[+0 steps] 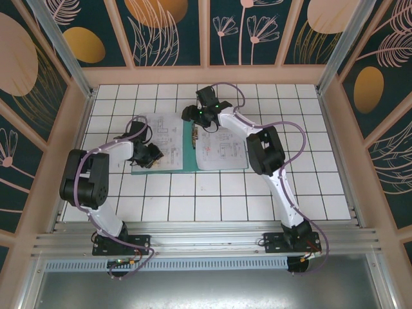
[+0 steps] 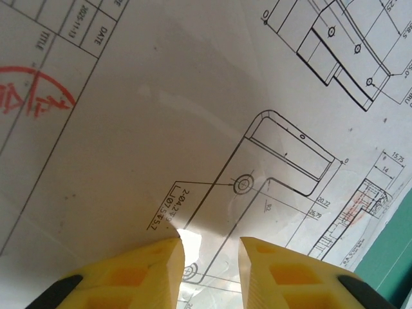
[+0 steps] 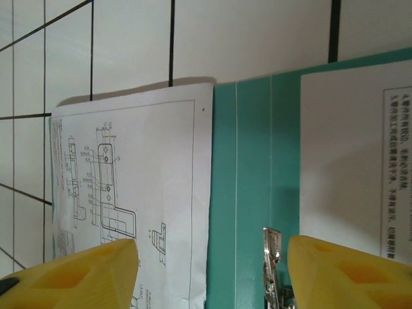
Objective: Put the files into the folder
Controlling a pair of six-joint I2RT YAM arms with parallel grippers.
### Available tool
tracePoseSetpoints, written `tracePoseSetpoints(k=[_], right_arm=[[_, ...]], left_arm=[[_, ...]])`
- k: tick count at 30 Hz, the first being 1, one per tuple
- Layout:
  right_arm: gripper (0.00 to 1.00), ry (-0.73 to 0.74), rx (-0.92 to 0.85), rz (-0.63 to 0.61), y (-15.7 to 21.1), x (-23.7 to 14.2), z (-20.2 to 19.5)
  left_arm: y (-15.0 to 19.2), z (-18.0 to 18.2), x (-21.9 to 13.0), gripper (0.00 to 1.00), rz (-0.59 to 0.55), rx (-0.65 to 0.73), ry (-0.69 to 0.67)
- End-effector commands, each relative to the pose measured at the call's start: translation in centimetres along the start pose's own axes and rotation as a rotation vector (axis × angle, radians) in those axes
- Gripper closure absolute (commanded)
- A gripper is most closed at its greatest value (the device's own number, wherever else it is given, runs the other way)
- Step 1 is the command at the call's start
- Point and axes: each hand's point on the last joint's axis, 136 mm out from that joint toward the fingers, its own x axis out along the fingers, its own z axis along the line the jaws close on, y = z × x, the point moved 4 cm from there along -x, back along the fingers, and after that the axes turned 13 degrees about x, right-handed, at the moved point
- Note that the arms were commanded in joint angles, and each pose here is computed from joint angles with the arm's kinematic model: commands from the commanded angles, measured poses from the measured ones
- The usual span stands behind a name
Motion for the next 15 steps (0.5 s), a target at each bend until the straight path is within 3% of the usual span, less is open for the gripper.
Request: tracePoseSetpoints(k=[1,7,12,15], right_arm=[[0.36,0.016,-0.028,-0.059,-0.9,-1.5,1.0],[0.36,0.021,-0.007,-0.087,-2.0,-3.2,0.0],[0.37,0.053,0.007,-0.091,-2.1,-3.7,-1.4],[0.37,0.057,0.032,-0.130,-4.0,-5.0,-2.9]], left_arm=[[2.4,1.2,2.1,0.70,0.122,0.078,-0.085],[3.5,-1.3,3.8,0.72,0.174,0.187,-0.121],[3.9,-2.6,4.3,0.72,0.170,0.188,-0.106],[4.1,-2.8,4.4,0.73,0.174,0.191,-0.106]])
